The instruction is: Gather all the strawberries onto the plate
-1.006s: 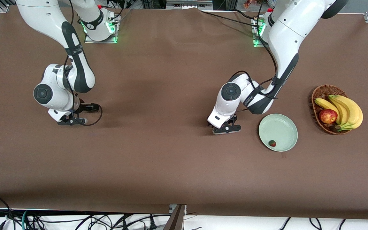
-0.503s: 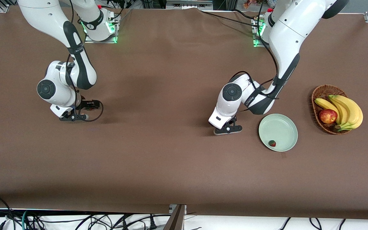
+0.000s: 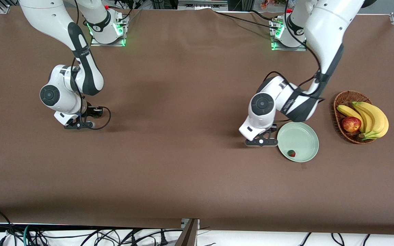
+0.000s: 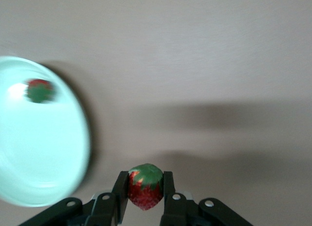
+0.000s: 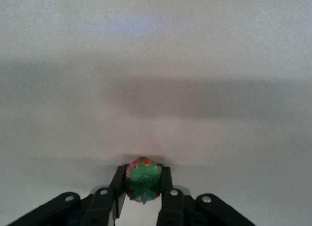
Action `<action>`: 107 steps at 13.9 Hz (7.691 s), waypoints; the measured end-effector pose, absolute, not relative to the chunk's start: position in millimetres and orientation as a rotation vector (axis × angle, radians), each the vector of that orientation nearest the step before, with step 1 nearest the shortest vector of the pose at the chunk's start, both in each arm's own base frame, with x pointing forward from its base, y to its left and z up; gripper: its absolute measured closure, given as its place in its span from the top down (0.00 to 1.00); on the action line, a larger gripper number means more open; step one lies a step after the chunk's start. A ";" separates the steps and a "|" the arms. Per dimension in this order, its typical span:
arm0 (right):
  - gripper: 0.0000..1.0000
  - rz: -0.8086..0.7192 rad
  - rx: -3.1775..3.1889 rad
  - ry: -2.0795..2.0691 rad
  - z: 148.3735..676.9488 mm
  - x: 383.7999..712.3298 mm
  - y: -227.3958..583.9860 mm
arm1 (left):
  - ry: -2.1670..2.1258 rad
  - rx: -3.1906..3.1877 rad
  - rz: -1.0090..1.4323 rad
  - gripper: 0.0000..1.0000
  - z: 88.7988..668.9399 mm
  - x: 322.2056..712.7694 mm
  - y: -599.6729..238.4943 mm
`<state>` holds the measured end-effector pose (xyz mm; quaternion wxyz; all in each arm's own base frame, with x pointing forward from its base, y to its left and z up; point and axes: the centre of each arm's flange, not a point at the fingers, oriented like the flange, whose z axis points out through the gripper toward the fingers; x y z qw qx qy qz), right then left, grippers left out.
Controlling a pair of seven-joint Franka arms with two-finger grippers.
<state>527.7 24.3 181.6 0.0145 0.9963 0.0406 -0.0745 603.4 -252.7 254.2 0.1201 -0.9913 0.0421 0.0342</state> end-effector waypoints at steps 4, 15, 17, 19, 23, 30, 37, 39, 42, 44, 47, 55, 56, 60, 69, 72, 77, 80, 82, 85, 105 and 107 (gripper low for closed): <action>0.32 -0.088 3.133 0.124 211.7 560.6 73.0 | 0.410 -2.889 0.246 0.32 266.0 627.9 -161.9; 0.32 0.063 3.291 -0.613 227.2 547.9 479.8 | 0.654 -3.115 0.465 0.42 224.7 633.9 -75.2; 0.32 0.085 3.320 -0.645 216.5 530.2 537.3 | 0.655 -3.115 0.465 0.60 224.8 633.9 -75.5; 0.32 0.117 3.350 -0.639 208.2 523.5 564.3 | 0.656 -3.116 0.460 0.80 225.5 634.4 -76.0; 0.47 0.163 3.380 -0.610 189.2 517.1 578.5 | 0.624 -3.181 0.422 1.00 238.9 642.1 -89.5; 1.00 0.147 3.328 -0.377 247.2 577.1 525.3 | 0.389 -3.232 0.432 0.98 248.3 636.6 -149.8; 1.00 -0.150 3.241 0.044 352.4 653.6 355.4 | 0.011 -3.226 0.339 0.89 253.4 608.6 -277.5; 1.00 -0.243 3.223 0.131 379.6 664.0 300.9 | -0.032 -3.242 0.300 0.89 243.2 596.8 -316.0; 1.00 -0.313 3.170 0.126 422.2 671.2 218.0 | -0.088 -3.286 0.233 0.89 226.3 592.0 -352.0; 1.00 -0.348 3.151 0.107 452.6 665.5 169.7 | -0.121 -3.330 0.168 0.89 219.9 599.8 -368.0; 1.00 -0.329 3.122 0.089 515.2 641.2 113.4 | -0.172 -3.355 0.157 0.89 208.5 604.2 -389.9; 1.00 -0.272 3.114 0.006 601.9 553.1 55.8 | -0.189 -3.399 -0.012 0.86 196.2 608.9 -406.9; 1.00 -0.247 3.107 -0.011 610.5 548.4 48.5 | -0.183 -3.396 -0.018 0.85 193.3 609.0 -406.5; 1.00 -0.186 3.077 -0.042 629.5 539.6 31.5 | -0.174 -3.383 0.007 0.84 180.9 604.5 -404.9; 1.00 -0.189 3.079 -0.015 623.9 549.7 27.3 | -0.178 -3.366 0.007 0.43 177.0 605.9 -394.5; 1.00 -0.182 3.080 -0.008 624.5 554.1 27.4 | -0.228 -3.327 0.035 0.43 200.9 626.4 -362.7; 1.00 -0.187 3.079 -0.007 622.6 555.4 27.5 | 0.062 -3.200 0.233 0.42 263.2 648.3 -270.9; 1.00 -0.187 3.079 -0.005 622.6 555.4 27.8 | 0.412 -3.054 0.391 0.42 261.5 654.8 -197.0; 1.00 -0.187 3.079 0.000 622.6 555.4 29.3 | 0.565 -3.010 0.444 0.42 253.6 658.9 -157.9; 1.00 -0.187 3.079 0.007 622.6 555.2 32.0 | 0.736 -2.984 0.487 0.42 242.6 661.9 -121.3; 1.00 -0.182 3.080 0.020 623.9 555.1 36.3 | 0.731 -2.926 0.274 1.00 482.0 662.0 -102.6; 1.00 -0.181 3.080 0.020 624.1 555.2 36.3 | 0.645 -2.930 0.105 1.00 547.3 660.5 -80.1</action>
